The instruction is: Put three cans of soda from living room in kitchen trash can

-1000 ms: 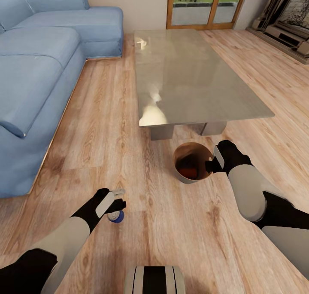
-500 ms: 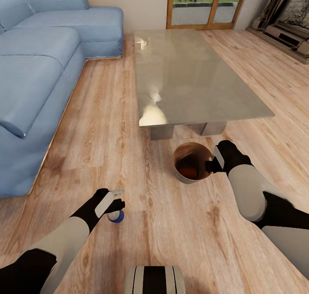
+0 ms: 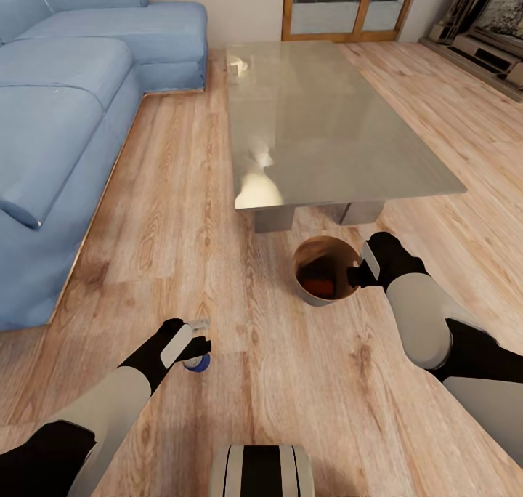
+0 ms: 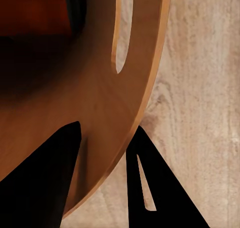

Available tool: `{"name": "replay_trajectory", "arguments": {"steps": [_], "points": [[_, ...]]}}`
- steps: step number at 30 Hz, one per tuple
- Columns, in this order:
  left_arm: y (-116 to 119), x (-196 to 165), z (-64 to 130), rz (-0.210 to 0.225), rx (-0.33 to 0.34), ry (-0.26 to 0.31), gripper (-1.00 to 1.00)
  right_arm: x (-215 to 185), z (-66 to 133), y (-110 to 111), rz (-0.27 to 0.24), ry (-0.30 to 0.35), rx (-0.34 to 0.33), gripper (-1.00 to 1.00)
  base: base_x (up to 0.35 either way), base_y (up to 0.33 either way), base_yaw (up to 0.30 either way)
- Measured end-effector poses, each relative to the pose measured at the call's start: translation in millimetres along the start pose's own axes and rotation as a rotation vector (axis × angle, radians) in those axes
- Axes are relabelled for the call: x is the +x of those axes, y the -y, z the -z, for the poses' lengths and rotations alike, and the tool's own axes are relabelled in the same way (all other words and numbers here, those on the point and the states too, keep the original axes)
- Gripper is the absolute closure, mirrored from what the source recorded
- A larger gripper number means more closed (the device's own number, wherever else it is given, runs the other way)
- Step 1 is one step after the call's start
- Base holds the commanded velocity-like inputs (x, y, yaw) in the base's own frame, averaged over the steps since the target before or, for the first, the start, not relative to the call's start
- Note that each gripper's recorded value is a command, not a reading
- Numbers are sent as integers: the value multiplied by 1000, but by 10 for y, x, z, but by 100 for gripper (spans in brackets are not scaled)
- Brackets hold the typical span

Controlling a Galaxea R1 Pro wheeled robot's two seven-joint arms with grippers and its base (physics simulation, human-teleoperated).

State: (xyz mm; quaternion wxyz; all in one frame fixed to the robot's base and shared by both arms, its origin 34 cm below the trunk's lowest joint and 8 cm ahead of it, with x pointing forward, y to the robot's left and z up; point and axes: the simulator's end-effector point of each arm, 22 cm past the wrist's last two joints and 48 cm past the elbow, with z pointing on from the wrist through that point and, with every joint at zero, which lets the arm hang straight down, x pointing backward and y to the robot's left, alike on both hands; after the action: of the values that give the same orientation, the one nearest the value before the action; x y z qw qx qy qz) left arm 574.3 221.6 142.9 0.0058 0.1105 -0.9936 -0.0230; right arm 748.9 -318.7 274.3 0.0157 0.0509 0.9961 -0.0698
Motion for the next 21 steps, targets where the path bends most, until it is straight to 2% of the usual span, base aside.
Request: {"name": "replay_trajectory", "arguments": {"steps": [13, 21], "points": [[-9, 43, -9, 3, 1, -5, -100, 15, -1, 0, -3, 0, -3, 100, 0, 0, 0], [-18, 105, -5, 3, 2, -10, -100, 81, -21, 25, -28, 10, -13, 100, 0, 0, 0]]}}
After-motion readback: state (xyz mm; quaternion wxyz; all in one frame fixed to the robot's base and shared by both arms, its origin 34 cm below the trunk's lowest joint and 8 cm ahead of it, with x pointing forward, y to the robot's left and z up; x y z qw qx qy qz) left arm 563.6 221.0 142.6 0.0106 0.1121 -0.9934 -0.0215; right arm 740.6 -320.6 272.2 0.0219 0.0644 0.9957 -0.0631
